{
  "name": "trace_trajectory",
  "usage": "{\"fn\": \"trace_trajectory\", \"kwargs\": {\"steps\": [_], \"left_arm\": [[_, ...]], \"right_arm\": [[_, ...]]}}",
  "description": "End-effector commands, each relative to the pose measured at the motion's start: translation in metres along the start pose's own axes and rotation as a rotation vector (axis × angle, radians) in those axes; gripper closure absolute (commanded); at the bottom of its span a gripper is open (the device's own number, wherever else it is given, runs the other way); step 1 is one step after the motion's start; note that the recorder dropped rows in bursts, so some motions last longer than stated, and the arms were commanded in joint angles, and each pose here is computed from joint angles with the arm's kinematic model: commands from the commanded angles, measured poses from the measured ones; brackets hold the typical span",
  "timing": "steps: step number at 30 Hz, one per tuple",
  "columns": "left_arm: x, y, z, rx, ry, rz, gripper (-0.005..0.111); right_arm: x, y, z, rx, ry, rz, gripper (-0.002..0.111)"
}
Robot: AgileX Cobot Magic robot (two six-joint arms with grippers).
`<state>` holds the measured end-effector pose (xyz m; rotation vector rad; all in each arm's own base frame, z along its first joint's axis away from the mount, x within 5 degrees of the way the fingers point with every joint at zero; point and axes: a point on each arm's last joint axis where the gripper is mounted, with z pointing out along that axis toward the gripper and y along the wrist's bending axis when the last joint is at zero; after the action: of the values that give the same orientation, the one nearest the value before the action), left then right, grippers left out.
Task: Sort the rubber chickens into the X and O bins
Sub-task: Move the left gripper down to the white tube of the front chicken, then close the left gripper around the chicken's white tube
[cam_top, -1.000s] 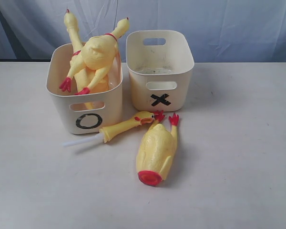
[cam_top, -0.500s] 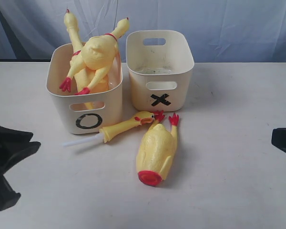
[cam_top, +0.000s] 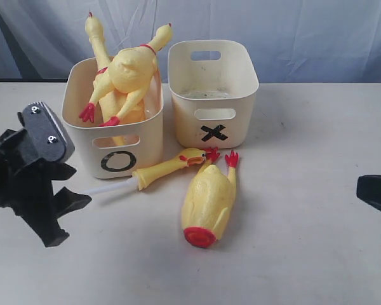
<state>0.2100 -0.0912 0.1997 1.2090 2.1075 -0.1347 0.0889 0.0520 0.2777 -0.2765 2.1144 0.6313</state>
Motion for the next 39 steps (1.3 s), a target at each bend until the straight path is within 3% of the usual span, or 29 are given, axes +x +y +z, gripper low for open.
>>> {"fn": "trace_trajectory", "kwargs": {"steps": [1,10,17,33,39], "left_arm": [[0.002,0.003,0.024,0.060,0.052,0.056,0.054],[0.013,0.006,0.055,0.107,0.128,0.202,0.054],[0.010,0.016,0.066,0.061,0.138,0.192,0.054],[0.010,0.024,0.093,0.088,0.174,0.182,0.054],[0.007,0.027,0.096,0.091,0.168,0.183,0.061]], "right_arm": [[-0.002,0.001,0.000,-0.004,-0.006,-0.003,0.109],[-0.002,0.001,0.000,-0.004,-0.006,-0.003,0.109],[-0.002,0.001,0.000,-0.004,-0.006,-0.003,0.109],[-0.002,0.001,0.000,-0.009,-0.006,0.000,0.109],[-0.002,0.001,0.000,-0.009,-0.006,0.000,0.109]]}}
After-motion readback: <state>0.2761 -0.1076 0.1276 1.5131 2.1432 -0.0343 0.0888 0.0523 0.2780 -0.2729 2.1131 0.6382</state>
